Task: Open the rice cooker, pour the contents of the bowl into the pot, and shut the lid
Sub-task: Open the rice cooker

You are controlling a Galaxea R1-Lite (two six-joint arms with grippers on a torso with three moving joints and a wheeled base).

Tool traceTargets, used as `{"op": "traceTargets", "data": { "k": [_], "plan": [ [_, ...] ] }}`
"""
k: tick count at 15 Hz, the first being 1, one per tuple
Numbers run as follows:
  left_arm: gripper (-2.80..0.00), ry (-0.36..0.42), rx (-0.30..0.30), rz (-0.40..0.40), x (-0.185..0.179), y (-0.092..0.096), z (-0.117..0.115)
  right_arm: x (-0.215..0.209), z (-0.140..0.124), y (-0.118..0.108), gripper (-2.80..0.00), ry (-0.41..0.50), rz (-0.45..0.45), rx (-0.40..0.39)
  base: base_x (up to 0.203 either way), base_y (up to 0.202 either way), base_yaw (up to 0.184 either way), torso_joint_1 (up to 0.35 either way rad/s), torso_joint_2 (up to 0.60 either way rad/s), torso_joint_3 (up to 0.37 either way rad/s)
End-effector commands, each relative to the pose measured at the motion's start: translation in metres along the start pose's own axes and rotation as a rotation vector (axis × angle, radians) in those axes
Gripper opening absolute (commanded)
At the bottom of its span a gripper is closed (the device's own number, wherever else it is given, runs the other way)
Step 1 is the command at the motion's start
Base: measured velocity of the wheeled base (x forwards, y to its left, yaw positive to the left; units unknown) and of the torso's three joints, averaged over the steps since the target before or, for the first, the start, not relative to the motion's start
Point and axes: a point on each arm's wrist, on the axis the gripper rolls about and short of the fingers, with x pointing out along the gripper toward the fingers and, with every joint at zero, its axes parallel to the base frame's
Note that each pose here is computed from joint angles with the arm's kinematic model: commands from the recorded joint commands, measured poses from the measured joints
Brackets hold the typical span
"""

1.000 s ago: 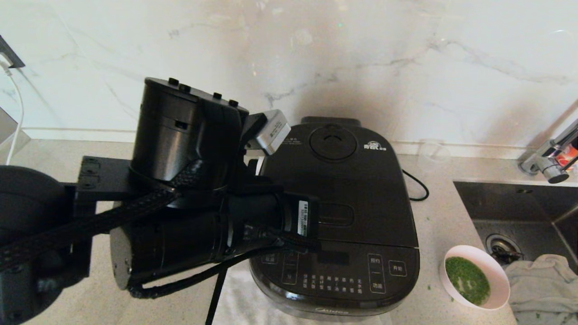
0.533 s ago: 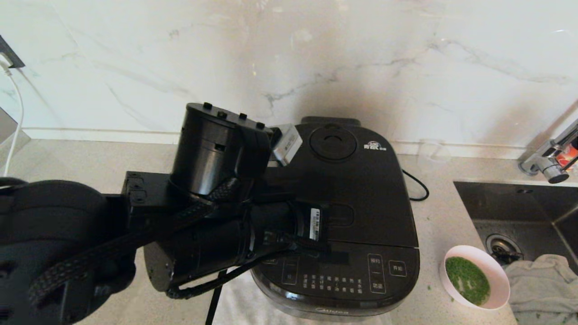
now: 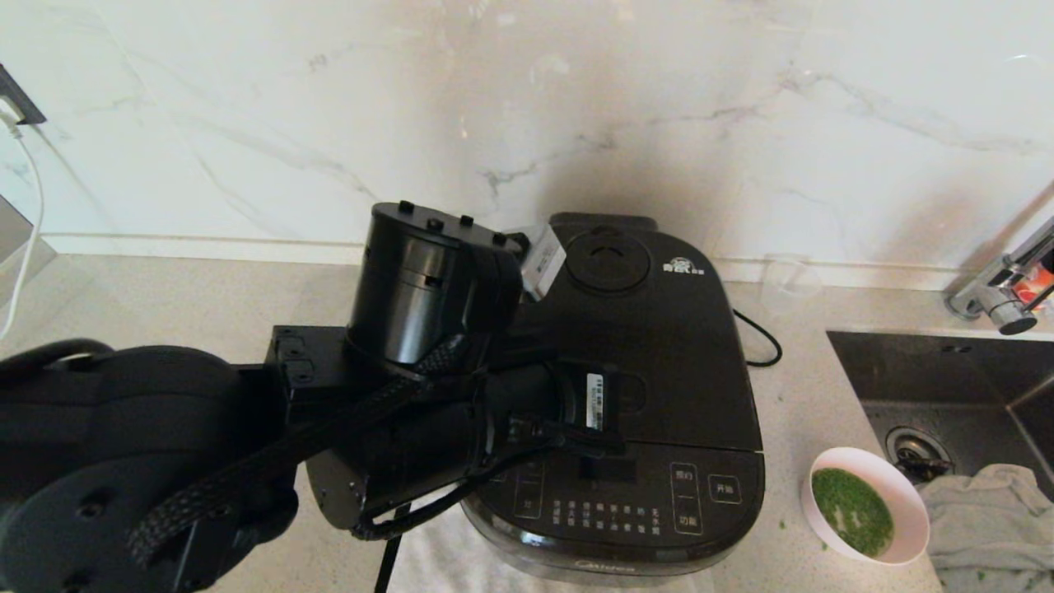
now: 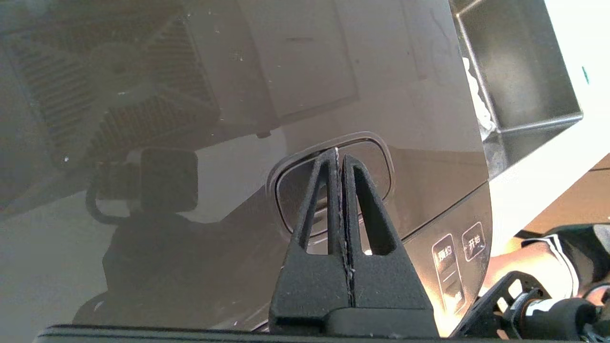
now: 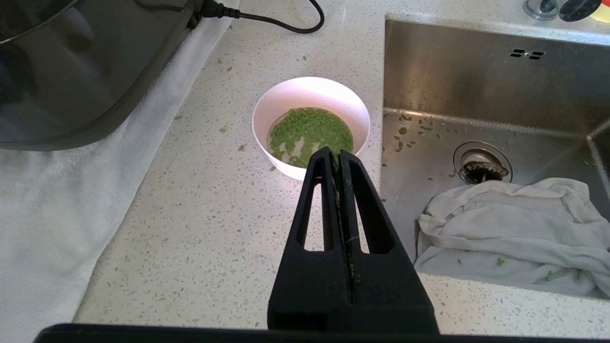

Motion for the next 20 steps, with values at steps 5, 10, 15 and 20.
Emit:
{"op": "traceTargets", "data": {
  "k": [5,10,15,20],
  "plan": [
    [-2.80,0.039,0.009,0.053,0.004,0.007,-0.014,0.000,0.000,0.000,-2.80,0.001,0.001,0.000,0.000,0.000,0.000,0.000,0.00,0.000],
    [-2.80,-0.167,-0.035,0.012,-0.027,0.007,0.026,0.000,0.000,0.000,-2.80,0.001,0.001,0.000,0.000,0.000,0.000,0.000,0.00,0.000],
    [-2.80,-0.360,-0.075,-0.063,-0.081,0.000,0.066,0.000,0.000,0.000,-2.80,0.001,0.001,0.000,0.000,0.000,0.000,0.000,0.00,0.000],
    [-2.80,-0.563,-0.106,-0.135,-0.157,-0.001,0.101,0.000,0.000,0.000,-2.80,0.001,0.001,0.000,0.000,0.000,0.000,0.000,0.00,0.000]
  ]
}}
